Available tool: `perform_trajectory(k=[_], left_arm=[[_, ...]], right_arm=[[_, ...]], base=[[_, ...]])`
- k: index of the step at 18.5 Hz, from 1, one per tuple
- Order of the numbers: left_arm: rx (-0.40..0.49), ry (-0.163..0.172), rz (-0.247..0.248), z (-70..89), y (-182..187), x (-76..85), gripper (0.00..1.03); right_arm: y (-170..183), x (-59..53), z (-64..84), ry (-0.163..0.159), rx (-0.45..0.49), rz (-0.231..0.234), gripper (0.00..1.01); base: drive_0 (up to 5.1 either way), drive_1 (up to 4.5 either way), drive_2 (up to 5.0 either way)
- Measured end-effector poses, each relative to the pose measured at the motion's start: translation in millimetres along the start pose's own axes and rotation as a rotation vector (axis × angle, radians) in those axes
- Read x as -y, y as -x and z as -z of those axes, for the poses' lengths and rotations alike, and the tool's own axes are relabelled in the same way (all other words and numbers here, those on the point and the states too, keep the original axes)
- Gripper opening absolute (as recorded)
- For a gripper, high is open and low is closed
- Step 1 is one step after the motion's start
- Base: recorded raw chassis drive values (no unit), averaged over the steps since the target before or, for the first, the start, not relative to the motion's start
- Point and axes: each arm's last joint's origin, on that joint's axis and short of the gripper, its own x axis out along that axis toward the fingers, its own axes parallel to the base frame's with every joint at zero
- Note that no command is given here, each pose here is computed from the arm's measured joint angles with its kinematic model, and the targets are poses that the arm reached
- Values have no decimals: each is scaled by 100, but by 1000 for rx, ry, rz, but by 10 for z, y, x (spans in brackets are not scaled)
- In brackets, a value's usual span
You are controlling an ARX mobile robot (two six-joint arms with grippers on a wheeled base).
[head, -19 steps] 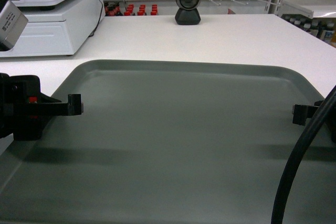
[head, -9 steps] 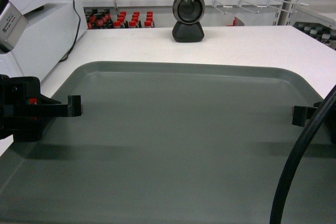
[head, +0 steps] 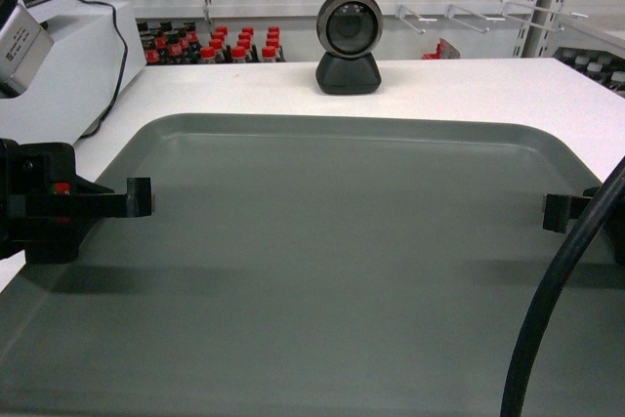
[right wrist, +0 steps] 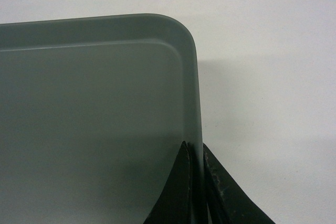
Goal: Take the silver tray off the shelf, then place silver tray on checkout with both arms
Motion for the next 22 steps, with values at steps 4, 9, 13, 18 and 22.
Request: perform_trajectory(k=[4,9,13,18,22], left_arm=[[0,0,0,0,0,0,3],[149,-27,-73,30,-31,56,3],[315,-93,-232,-145,-197,234,3],[188,-79,-201,-182,-511,299,3],[129,-69,-210,-312,-801,332,3]], right_arm=[[0,0,1,1,-1,0,3],[0,-5,-7,-7,7,-10,3],[-192,140,-109,25,279,-126,3],[-535,264,-217,73,175,-107,3],[-867,265,-457,150,152,-94,3]], base=[[0,0,0],[0,0,0],[0,0,0],[0,0,0],[0,0,0]])
